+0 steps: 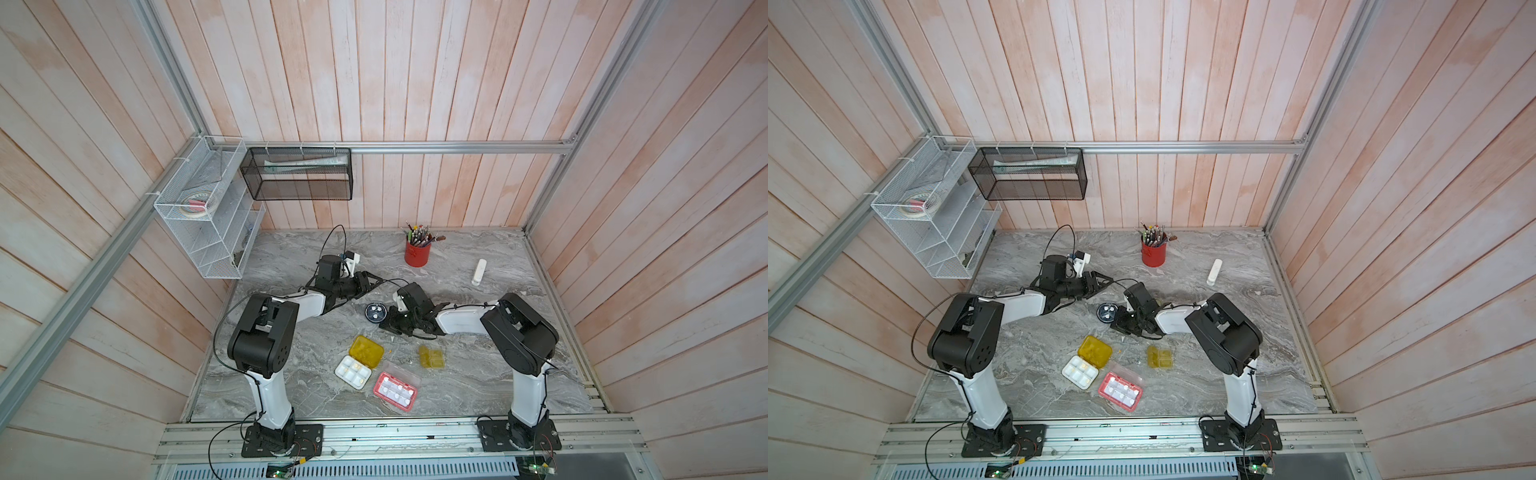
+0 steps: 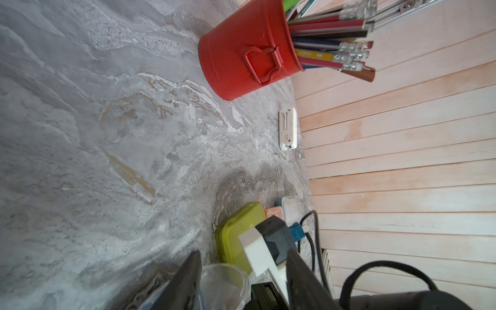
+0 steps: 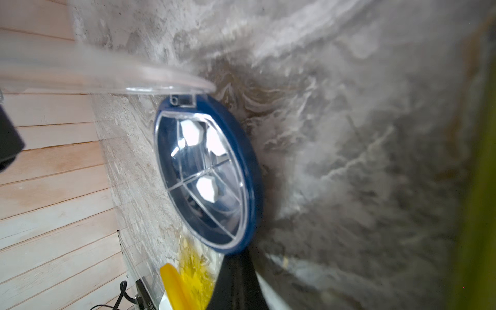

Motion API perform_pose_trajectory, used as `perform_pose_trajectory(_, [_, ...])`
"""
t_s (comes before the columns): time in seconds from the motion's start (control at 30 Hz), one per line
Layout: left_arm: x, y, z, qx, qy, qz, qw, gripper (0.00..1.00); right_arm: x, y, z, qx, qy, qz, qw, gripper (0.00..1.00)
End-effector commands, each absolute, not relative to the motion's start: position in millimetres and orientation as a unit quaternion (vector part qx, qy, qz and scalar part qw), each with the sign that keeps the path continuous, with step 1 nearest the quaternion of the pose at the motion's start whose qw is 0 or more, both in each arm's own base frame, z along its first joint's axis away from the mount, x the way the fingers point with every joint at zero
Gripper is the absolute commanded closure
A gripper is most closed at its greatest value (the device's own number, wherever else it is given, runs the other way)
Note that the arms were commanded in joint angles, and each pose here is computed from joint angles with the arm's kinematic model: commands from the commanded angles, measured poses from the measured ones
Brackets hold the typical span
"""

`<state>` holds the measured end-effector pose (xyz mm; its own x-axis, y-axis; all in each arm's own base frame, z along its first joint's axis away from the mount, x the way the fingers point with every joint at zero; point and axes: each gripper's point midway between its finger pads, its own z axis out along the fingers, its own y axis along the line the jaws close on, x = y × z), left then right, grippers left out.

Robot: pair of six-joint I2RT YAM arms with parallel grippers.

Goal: Close pillboxes
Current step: Close the lid on the pillbox.

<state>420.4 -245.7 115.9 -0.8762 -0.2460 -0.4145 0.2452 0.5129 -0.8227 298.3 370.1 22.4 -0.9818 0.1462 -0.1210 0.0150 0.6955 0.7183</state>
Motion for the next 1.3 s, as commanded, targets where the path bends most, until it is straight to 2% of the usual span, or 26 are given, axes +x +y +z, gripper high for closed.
perform_pose_trajectory(0.0, [410,-246,119,0.016,0.833,-0.494,0.248,0.47,300,368,12,0.051,0.925,0.367,0.087,1.0])
perform_pose_trajectory(0.63, [396,-243,106,0.016,0.84,-0.486,0.242,0.51,304,367,15,0.053,0.924,0.366,0.095,1.0])
perform_pose_trajectory(1.27, [382,-244,104,0.01,0.835,-0.496,0.238,0.51,303,366,15,0.052,0.924,0.365,0.097,1.0])
